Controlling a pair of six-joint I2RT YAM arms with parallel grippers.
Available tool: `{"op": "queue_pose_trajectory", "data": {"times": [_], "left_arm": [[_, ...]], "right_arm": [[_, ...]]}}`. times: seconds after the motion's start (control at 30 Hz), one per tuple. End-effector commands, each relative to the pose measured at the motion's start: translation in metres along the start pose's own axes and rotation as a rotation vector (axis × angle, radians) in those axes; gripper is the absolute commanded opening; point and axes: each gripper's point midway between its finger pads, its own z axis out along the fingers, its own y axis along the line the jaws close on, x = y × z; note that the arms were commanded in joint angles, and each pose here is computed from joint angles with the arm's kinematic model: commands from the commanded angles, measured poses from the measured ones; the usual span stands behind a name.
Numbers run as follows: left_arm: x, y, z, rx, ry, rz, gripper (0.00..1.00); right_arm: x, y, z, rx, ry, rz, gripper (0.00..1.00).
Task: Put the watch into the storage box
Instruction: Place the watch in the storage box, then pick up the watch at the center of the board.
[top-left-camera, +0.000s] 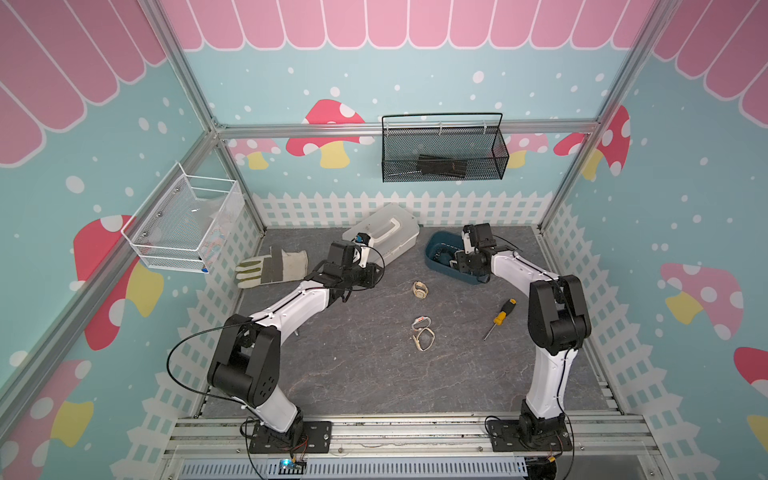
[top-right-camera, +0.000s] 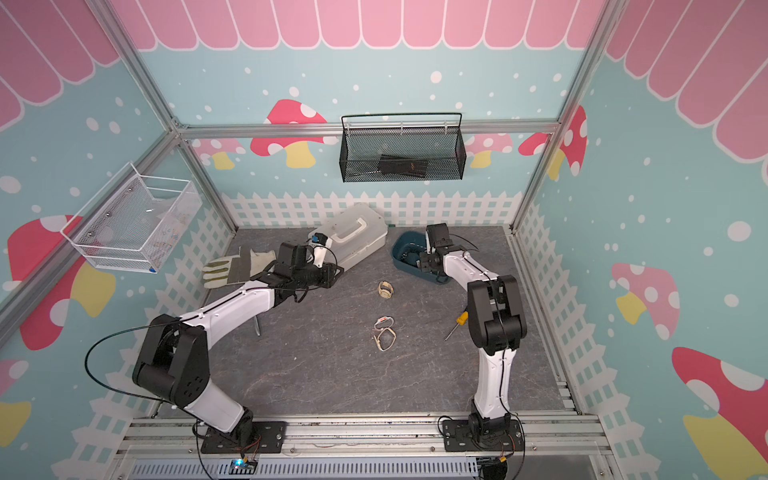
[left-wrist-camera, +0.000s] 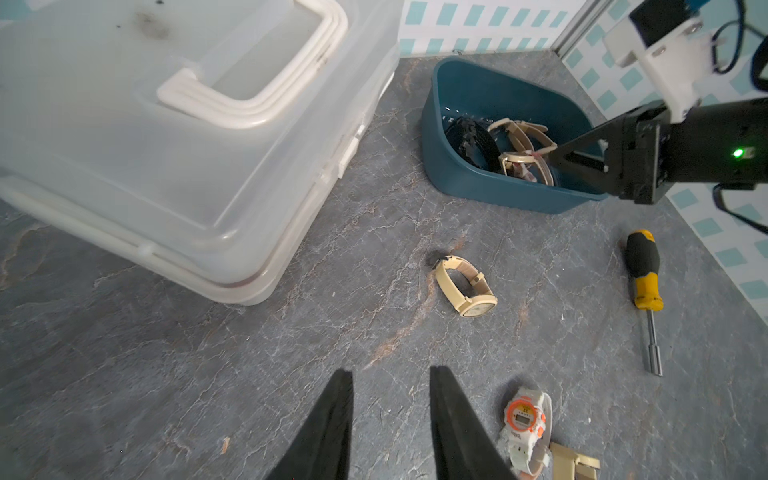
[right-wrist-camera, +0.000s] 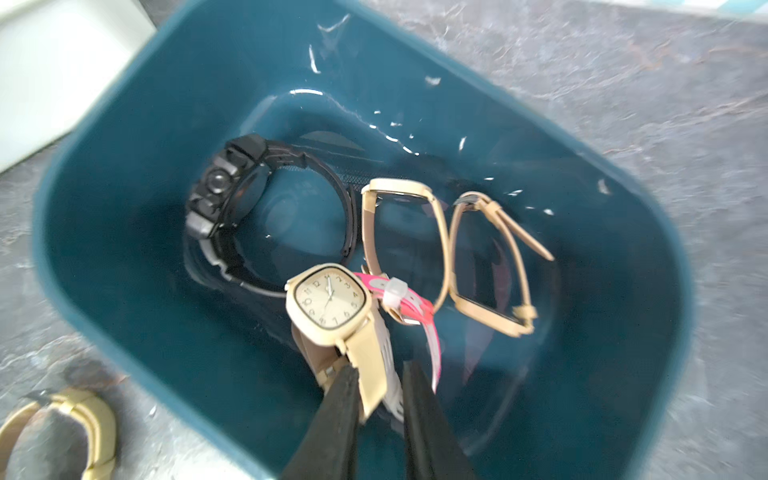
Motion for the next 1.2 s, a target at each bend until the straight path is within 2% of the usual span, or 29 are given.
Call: {"op": "queue_pose_trajectory", "data": {"times": [0.0,0.17,0.33,0.47,0.63,0.8,1.17], "left_arm": [[0.006,-0.016,0.013,0.027,0.067,0.051,0.36],[0.015,-0.046,0.038,0.090,0.137,0.055,0.39],[0.033,-0.069,0.064,0.100,0.247,0.078,0.41],[0.039,-0.069,0.084,0.066,0.283,0.043,0.42],[0.033,-0.067,0.102,0.045,0.325,0.000,0.42],[0.039,-0.061,0.120,-0.006,0.401,0.012,0.42],[0.055,-0.048,0.139,-0.090,0.479,0.038,0.41]], "right_arm": [[-0.023,0.015,-0.044,0.023,-0.116,-0.080,0.26],[-0.025,0.027,-0.079,0.011,-0.198,-0.120,0.29],[-0.013,0.034,-0.093,-0.040,-0.213,-0.125,0.31],[-0.001,0.040,-0.094,-0.075,-0.195,-0.136,0.32],[0.010,0.045,-0.092,-0.098,-0.177,-0.148,0.33],[0.011,0.048,-0.093,-0.115,-0.175,-0.155,0.33],[0.018,0.051,-0.097,-0.134,-0.168,-0.176,0.34]]}}
